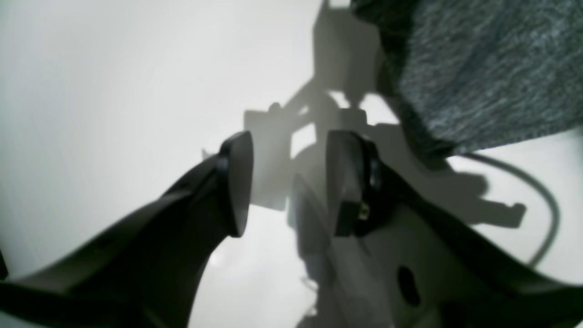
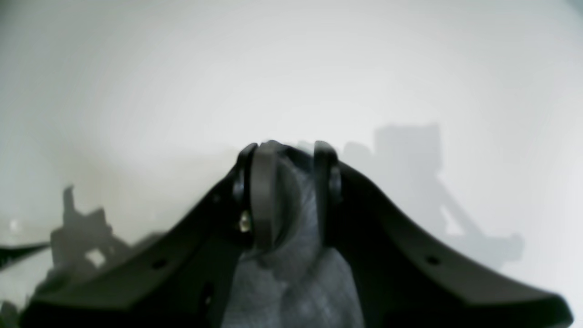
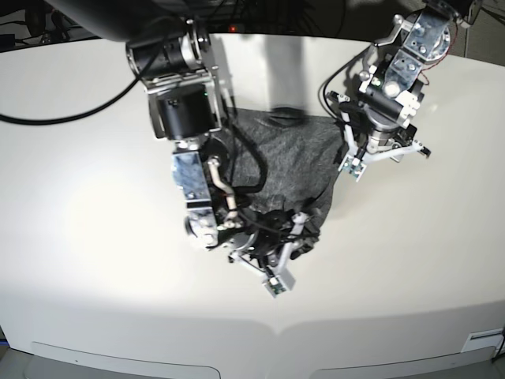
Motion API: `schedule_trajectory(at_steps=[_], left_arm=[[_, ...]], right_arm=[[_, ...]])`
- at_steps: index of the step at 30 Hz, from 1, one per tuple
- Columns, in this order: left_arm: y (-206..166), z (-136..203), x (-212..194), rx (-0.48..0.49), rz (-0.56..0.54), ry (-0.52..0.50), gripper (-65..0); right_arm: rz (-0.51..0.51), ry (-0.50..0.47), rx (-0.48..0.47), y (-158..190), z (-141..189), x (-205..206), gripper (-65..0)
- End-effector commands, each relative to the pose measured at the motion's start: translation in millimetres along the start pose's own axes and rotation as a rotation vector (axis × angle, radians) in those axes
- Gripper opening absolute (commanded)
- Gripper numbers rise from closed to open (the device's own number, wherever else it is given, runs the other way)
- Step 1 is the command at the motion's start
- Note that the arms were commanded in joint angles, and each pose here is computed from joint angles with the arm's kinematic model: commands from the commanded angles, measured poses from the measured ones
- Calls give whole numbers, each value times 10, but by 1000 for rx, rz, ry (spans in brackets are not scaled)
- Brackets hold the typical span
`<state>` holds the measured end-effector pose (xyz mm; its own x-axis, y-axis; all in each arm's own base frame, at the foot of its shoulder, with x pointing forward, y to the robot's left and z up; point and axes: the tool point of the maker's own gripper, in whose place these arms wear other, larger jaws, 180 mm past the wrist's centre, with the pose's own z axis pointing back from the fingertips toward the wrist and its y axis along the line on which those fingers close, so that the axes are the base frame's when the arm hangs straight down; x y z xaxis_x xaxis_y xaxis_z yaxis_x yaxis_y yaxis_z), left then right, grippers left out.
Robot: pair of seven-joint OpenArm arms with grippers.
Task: Fold the T-shirt properly
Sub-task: 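Fold the lifted end over onto the shirt toward the left gripper, then grip the folded bundle with both grippers and square it up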
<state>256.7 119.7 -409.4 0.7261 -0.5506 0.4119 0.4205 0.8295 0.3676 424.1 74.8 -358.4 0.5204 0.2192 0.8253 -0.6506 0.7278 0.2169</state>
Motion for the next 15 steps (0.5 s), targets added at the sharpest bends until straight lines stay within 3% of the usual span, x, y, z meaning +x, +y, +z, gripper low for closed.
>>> schedule_trajectory(at_steps=[1,9,15], left_arm=[[89,34,102,28,7,-34,-392],[81,36,120,26,9,-42,-392],[-78,266,419,-68,58,-185,-392]], right_arm=[[15,-60,-28,-102,2,263,-499],[16,-94,-23,-169,-90,464,-499],[24,1,-41,-245,-71,366,-499]])
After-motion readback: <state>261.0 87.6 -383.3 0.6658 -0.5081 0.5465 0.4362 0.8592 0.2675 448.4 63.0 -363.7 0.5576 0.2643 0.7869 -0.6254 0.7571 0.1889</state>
